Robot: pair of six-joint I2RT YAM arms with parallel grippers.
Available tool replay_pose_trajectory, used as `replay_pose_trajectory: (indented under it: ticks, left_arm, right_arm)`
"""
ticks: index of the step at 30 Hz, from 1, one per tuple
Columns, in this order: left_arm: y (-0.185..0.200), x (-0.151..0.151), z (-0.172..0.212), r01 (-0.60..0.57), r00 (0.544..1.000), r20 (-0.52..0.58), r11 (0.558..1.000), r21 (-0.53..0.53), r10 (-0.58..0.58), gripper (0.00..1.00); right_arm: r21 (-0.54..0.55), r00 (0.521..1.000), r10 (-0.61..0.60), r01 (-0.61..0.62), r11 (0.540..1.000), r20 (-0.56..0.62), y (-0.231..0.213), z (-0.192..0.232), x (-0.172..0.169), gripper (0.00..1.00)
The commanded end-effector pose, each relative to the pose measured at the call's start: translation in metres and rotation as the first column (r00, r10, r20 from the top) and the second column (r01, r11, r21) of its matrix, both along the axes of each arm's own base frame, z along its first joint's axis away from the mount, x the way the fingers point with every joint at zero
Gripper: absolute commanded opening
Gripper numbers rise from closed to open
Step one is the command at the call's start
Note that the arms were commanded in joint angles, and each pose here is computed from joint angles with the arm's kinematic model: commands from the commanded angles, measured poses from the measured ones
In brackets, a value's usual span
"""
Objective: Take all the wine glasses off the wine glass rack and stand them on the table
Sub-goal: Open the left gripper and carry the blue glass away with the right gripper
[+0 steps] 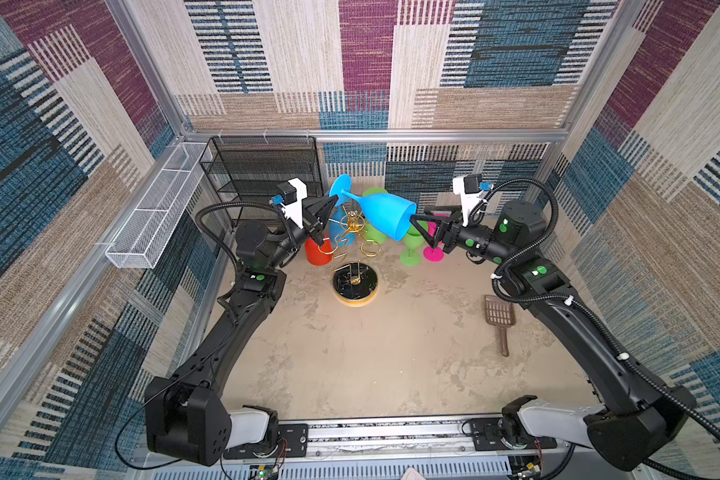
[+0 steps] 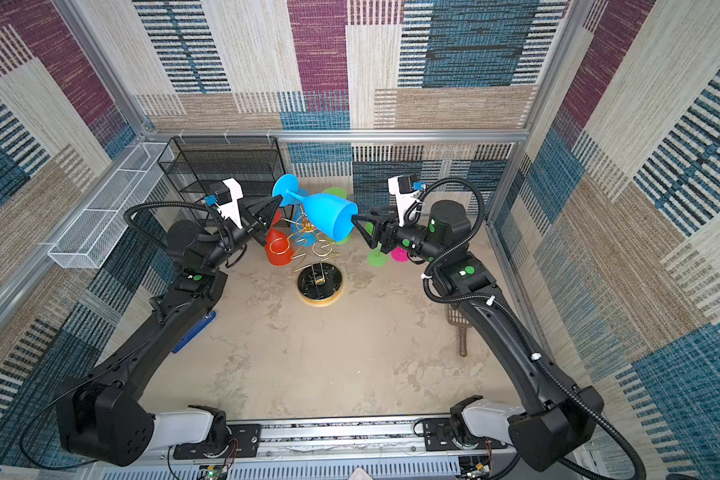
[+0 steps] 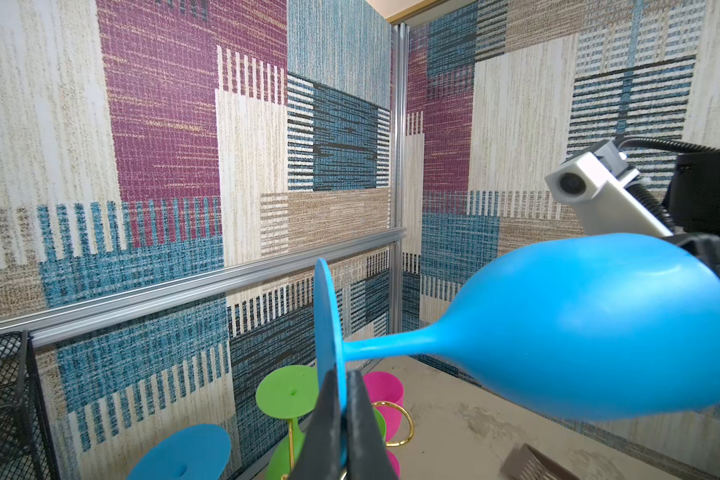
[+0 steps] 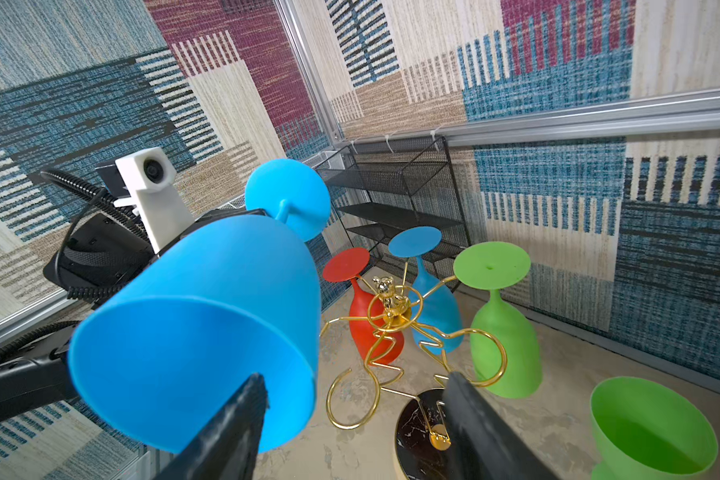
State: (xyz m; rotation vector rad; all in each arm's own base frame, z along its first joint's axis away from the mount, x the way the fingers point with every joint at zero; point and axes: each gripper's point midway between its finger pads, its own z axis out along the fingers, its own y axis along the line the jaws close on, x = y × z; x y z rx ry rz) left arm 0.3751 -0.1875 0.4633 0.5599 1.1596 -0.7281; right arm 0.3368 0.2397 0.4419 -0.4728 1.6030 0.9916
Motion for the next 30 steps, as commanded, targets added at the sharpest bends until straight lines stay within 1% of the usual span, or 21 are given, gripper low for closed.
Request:
replay_pose_trajectory:
  ticks: [1,3,5,11,16,17,18,19,21,24,25,26,28,30]
  left_arm:
    - [-0.001,-0.002,0.005,0.021,1.0,0.002,1.0,-0.016,-0.021,0.0]
    - [-0.002,-0.002,0.004,0.024,1.0,-0.001,1.0,-0.016,-0.024,0.0]
    - [-0.002,-0.001,0.003,0.025,1.0,-0.009,1.0,-0.018,-0.025,0.0]
    - [-0.003,0.002,-0.002,0.026,0.999,-0.02,1.0,-0.015,-0.026,0.0]
    - [-0.003,0.001,-0.003,0.023,1.0,-0.021,1.0,-0.007,-0.023,0.0]
    - [-0.002,0.0,-0.003,0.022,1.0,-0.022,1.0,-0.005,-0.022,0.01]
    - [-0.002,0.001,-0.004,0.019,0.999,-0.028,1.0,-0.006,-0.019,0.05]
    - [-0.001,0.001,-0.004,0.014,1.0,-0.027,1.0,-0.006,-0.015,0.1]
    - [0.0,0.0,-0.004,0.004,0.999,-0.031,1.0,-0.008,-0.004,0.14]
    - [0.003,-0.001,-0.003,-0.014,0.999,-0.039,1.0,-0.01,0.014,0.22]
    - [0.008,0.005,-0.01,-0.05,0.996,-0.078,0.999,-0.011,0.049,0.24]
    - [0.01,0.004,-0.011,-0.063,0.995,-0.084,0.998,-0.01,0.062,0.27]
    - [0.015,0.004,-0.013,-0.091,0.991,-0.1,0.996,-0.007,0.089,0.33]
    - [0.022,0.004,-0.016,-0.128,0.984,-0.127,0.992,-0.005,0.126,0.36]
  right_arm:
    - [0.046,0.999,0.033,-0.035,0.998,0.029,0.009,0.012,0.003,0.65]
    - [0.049,0.999,0.046,-0.047,0.998,0.023,0.015,0.01,0.007,0.61]
    - [0.047,0.998,0.058,-0.059,0.997,0.023,0.022,0.009,0.009,0.54]
    - [0.047,0.997,0.077,-0.078,0.996,0.01,0.036,0.005,0.013,0.3]
    - [0.048,0.998,0.06,-0.059,0.997,-0.015,0.037,0.001,0.019,0.06]
    - [0.047,0.999,0.052,-0.051,0.998,-0.017,0.036,0.001,0.019,0.03]
    - [0.046,0.999,0.037,-0.036,0.998,-0.015,0.033,0.003,0.021,0.0]
    - [0.043,1.0,0.017,-0.016,0.999,-0.019,0.031,0.004,0.022,0.0]
    - [0.03,0.999,-0.037,0.037,0.999,-0.019,0.023,0.007,0.026,0.0]
    - [0.026,0.995,-0.097,0.097,0.995,-0.014,0.007,0.015,0.03,0.0]
    - [0.026,0.993,-0.116,0.116,0.993,-0.018,0.0,0.016,0.032,0.0]
    - [0.021,0.989,-0.145,0.146,0.989,-0.021,-0.01,0.018,0.035,0.0]
    - [0.0,0.975,-0.221,0.221,0.975,-0.02,-0.03,0.021,0.039,0.0]
    - [-0.032,0.952,-0.305,0.304,0.952,-0.022,-0.057,0.023,0.042,0.0]
